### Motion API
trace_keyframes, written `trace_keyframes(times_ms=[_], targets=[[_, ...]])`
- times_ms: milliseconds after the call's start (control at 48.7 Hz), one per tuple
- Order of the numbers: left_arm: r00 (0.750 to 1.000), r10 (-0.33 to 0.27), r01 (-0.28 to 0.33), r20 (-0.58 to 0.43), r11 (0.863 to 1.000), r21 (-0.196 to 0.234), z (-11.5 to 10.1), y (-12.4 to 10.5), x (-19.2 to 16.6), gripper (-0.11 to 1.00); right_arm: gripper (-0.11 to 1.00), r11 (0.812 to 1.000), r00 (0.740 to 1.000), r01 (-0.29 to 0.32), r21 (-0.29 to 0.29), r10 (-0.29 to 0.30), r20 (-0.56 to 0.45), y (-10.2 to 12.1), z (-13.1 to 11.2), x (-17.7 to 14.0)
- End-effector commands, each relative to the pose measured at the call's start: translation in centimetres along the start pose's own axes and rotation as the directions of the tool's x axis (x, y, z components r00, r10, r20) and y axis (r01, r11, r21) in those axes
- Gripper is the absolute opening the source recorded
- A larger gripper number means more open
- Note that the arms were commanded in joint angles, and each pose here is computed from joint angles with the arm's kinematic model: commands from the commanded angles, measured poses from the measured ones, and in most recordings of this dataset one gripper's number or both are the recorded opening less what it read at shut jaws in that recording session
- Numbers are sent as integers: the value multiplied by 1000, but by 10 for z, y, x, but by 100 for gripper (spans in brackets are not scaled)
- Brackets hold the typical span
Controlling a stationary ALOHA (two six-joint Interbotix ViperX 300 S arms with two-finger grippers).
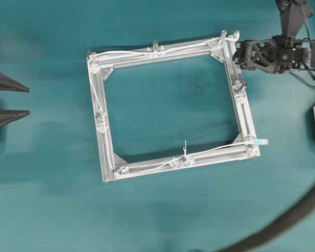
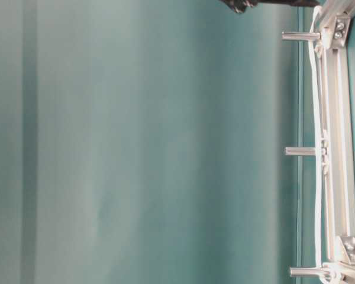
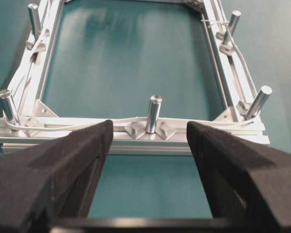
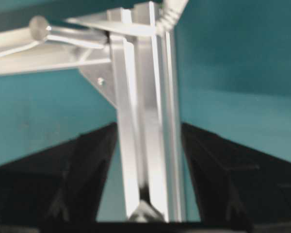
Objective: Move the cable alternately left and right between 8 pins so it hooks onto each one.
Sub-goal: 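Open the right gripper, release the connector, and retract right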
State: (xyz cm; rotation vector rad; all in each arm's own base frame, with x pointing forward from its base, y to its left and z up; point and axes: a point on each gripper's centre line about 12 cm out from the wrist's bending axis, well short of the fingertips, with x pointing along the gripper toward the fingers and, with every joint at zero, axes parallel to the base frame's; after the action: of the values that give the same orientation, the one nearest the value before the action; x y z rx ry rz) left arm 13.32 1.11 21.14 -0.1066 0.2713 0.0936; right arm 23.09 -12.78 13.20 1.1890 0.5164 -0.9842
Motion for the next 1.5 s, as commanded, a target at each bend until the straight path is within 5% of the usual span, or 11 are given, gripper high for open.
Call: trace_keyframes(times_ms=[0,288,514,657,781,1089,1274,1417,1479], targets=[[1000,-1,1,9,1000,2,4,0,0,74,60,998,998,-61,-14,61,26,7,4,-14],[1000,-1,1,11,1000,2,4,0,0,74,60,973,979,-171,-156,186,87,16,11,-47],[1000,-1,1,9,1000,2,4,0,0,74,61,898,947,-271,-345,313,70,26,6,-56],[1000,-1,1,9,1000,2,4,0,0,74,61,812,912,-336,-478,407,49,37,3,-64],[1000,-1,1,9,1000,2,4,0,0,74,61,715,885,-354,-603,464,31,43,-1,-71],[1000,-1,1,9,1000,2,4,0,0,74,61,417,789,-372,-829,613,-45,47,-22,-97],[1000,-1,1,11,1000,2,4,0,0,74,61,324,709,-393,-861,703,-59,34,-31,-118],[1000,-1,1,9,1000,2,4,0,0,74,61,244,620,-393,-887,782,-60,24,-37,-141],[1000,-1,1,9,1000,2,4,0,0,74,61,225,587,-391,-893,808,-54,19,-38,-149]])
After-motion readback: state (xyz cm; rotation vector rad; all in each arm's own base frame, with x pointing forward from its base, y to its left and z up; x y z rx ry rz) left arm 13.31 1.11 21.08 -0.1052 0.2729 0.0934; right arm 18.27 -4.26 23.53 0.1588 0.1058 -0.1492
